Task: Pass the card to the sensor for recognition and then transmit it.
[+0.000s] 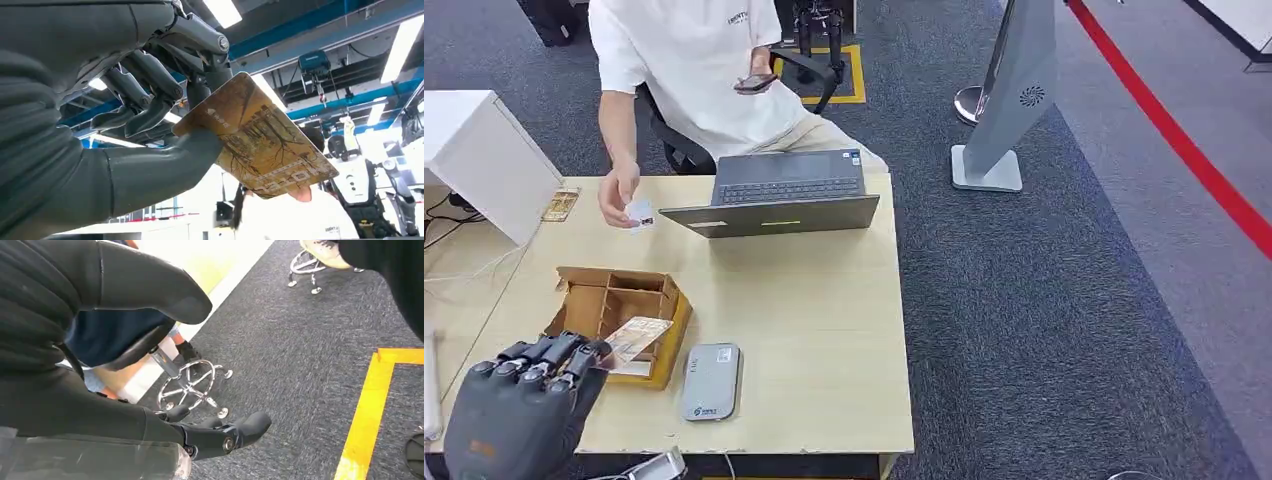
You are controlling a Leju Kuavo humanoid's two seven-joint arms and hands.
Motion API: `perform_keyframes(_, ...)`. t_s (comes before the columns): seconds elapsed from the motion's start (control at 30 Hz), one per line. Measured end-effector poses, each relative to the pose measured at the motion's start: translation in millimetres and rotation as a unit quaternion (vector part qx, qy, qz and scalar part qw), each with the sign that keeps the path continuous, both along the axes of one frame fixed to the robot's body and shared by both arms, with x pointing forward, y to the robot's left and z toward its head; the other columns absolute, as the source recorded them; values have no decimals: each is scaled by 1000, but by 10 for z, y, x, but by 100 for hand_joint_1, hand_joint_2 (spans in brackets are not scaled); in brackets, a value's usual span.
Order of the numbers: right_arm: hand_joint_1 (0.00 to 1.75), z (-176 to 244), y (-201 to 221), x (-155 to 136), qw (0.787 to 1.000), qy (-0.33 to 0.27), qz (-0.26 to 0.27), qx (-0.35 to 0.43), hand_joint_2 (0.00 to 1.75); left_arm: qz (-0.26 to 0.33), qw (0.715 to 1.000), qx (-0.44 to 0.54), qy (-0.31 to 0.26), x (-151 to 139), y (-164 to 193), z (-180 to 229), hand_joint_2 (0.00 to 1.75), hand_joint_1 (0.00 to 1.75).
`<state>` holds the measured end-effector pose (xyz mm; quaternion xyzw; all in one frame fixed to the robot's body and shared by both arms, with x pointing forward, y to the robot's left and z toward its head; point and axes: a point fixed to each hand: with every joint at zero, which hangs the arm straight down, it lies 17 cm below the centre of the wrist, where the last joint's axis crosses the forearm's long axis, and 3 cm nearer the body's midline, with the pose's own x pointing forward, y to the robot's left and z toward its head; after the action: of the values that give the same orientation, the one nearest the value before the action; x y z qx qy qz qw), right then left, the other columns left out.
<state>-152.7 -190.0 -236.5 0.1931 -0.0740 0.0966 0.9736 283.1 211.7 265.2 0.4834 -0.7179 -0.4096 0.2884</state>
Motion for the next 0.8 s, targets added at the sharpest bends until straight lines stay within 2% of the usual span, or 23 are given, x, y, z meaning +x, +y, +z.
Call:
perform_keyframes(0.23,0,0,3,0,1000,0,0,0,175,-2,1000,0,-3,-11,-2,16,175,175)
perform_keyframes(0.47,0,3,7,0,1000,0,-2,0,175,-19,999,-24,-33,-29,-51,288,175,175)
perform_keyframes(0.8,0,8,21,-11,1000,0,-2,2,175,-24,998,-31,-47,-22,-60,394,175,175)
